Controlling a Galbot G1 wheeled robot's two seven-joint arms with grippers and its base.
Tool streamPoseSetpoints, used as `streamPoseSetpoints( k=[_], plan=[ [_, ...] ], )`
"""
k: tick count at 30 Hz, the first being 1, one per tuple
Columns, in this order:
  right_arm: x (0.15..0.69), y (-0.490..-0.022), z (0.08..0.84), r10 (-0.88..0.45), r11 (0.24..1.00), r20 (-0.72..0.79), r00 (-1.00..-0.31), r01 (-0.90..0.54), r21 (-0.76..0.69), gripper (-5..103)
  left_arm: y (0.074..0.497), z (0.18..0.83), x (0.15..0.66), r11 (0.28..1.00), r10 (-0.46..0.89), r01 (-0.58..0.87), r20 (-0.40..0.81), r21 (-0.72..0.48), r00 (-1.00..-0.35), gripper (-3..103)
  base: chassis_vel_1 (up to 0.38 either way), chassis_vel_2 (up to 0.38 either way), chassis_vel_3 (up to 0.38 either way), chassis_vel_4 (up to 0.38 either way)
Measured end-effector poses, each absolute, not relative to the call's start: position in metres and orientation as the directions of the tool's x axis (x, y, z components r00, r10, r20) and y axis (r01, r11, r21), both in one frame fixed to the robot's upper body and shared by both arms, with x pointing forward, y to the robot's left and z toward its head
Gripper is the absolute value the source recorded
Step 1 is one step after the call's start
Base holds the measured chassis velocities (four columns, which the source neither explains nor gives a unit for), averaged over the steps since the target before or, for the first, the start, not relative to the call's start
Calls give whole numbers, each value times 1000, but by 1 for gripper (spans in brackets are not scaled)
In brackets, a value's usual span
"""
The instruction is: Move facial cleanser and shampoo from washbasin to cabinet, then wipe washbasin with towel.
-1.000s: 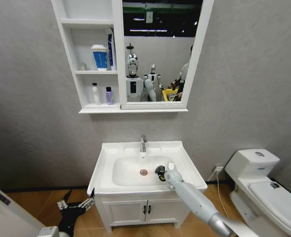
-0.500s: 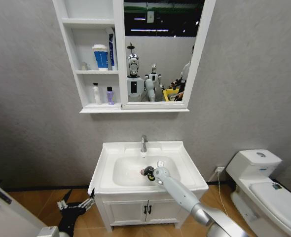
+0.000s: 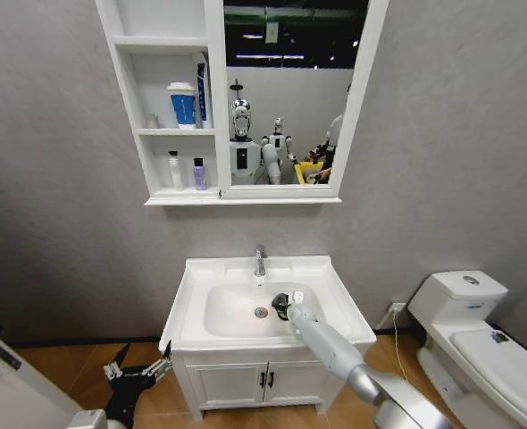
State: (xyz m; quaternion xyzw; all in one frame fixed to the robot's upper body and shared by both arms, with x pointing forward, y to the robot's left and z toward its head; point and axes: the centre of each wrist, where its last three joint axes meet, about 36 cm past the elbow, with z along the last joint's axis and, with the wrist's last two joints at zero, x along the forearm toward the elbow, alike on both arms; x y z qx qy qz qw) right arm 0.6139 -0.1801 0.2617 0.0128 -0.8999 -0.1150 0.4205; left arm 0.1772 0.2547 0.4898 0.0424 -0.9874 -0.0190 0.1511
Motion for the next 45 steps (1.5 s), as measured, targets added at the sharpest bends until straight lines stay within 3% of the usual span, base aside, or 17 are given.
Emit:
streamPoseSetpoints(
  k=[10,14,28,32,40,45],
  plan=[
    [634,-168,268,-215,952,719,-661,23,306,5,255,490,177,996,-89,-78,297,50,-951,100,0,0,0,0],
    [630,-150,265,-310,928,689,-655,-51,370,5,255,490,177,996,-89,-78,297,50,-951,100,0,0,0,0],
    [606,-79,269,-485,859,646,-590,-182,479,5,255,490,177,996,-89,-78,297,50,-951,100,0,0,0,0],
    [600,-85,275,-433,889,686,-584,-149,434,5,255,490,177,996,-89,-78,297,50,-951,100,0,0,0,0],
    [615,-155,270,-229,960,764,-603,-11,279,5,255,490,177,996,-89,-78,297,50,-951,100,0,0,0,0],
    [626,-162,271,-203,971,769,-607,-25,237,5,255,490,177,996,-89,-78,297,50,-951,100,0,0,0,0]
  ],
)
